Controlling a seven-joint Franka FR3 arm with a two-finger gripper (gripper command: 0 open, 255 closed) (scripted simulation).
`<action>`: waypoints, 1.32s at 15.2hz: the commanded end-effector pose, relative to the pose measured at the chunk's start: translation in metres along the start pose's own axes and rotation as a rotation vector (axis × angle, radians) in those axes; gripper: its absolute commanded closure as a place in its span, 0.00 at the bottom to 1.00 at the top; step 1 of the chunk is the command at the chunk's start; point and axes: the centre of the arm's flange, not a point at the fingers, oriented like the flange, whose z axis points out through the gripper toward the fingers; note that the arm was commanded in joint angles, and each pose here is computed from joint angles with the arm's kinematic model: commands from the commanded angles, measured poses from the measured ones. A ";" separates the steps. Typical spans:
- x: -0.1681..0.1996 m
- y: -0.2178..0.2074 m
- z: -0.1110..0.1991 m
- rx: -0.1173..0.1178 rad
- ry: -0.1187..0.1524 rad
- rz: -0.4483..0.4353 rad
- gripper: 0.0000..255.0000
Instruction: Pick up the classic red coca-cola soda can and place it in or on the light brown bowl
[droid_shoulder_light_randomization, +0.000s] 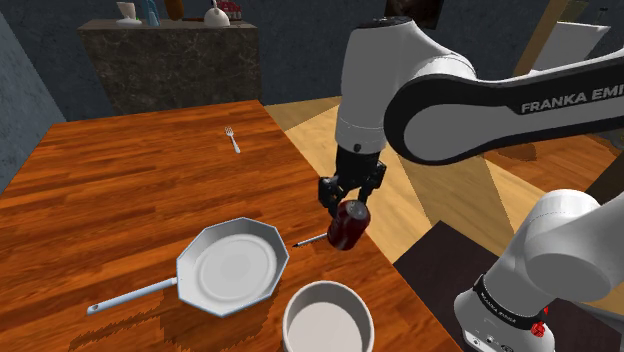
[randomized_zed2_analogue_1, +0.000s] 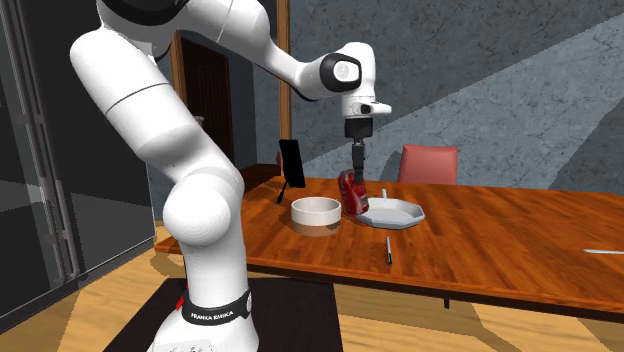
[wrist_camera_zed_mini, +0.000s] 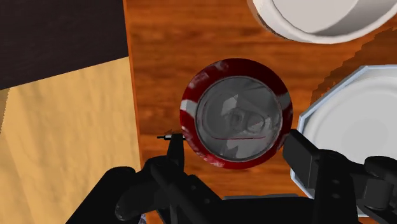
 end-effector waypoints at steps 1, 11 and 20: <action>0.001 0.000 -0.010 0.000 0.000 0.000 1.00; -0.034 -0.034 -0.050 0.000 0.000 0.000 1.00; -0.122 -0.120 -0.080 0.000 0.000 0.000 1.00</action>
